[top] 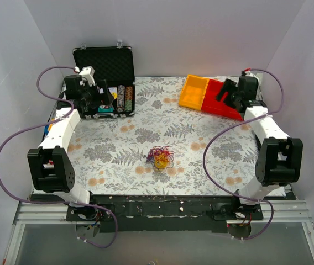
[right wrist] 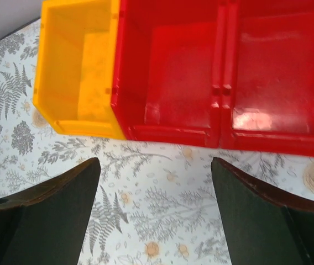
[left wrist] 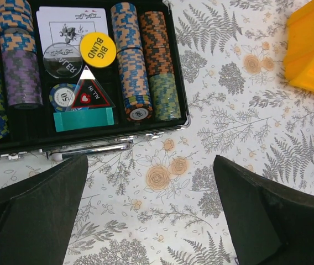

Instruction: Untangle the cables

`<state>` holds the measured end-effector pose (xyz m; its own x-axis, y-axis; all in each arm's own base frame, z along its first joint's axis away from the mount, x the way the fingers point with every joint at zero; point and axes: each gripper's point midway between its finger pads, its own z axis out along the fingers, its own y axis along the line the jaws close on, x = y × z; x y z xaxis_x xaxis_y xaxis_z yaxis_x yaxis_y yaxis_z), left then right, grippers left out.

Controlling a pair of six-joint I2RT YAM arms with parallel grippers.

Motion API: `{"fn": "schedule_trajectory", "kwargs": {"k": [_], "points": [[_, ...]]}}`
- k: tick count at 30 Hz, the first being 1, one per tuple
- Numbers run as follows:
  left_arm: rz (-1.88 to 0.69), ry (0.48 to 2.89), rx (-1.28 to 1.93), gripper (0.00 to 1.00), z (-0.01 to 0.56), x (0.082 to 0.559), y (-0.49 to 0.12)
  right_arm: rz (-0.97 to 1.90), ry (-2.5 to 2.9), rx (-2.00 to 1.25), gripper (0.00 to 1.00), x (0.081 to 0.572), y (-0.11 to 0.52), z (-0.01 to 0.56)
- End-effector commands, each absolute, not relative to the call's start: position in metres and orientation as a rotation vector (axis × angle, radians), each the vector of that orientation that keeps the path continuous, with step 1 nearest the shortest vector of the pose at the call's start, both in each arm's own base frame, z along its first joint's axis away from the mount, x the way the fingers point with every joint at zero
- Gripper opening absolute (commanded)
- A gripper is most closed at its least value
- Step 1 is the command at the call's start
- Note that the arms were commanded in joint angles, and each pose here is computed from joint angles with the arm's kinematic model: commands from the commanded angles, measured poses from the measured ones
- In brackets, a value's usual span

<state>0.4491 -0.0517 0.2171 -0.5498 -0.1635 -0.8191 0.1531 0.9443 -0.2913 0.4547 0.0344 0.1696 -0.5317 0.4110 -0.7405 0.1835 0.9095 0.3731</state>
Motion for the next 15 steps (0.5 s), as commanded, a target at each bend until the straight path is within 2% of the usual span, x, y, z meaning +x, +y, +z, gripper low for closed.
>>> {"fn": "schedule_trajectory", "kwargs": {"k": [1,8,15], "points": [[-0.417,2.130,-0.029,0.98,0.216,0.454,-0.052,0.229,2.081,0.325,0.90,0.491,0.058,0.192],[-0.552,2.160,0.123,0.98,0.207,0.442,-0.073,0.138,2.107,0.269,0.85,0.543,0.095,0.170],[-0.576,2.161,0.155,0.98,0.211,0.437,-0.077,0.045,2.150,0.256,0.81,0.579,0.106,0.132]]}}
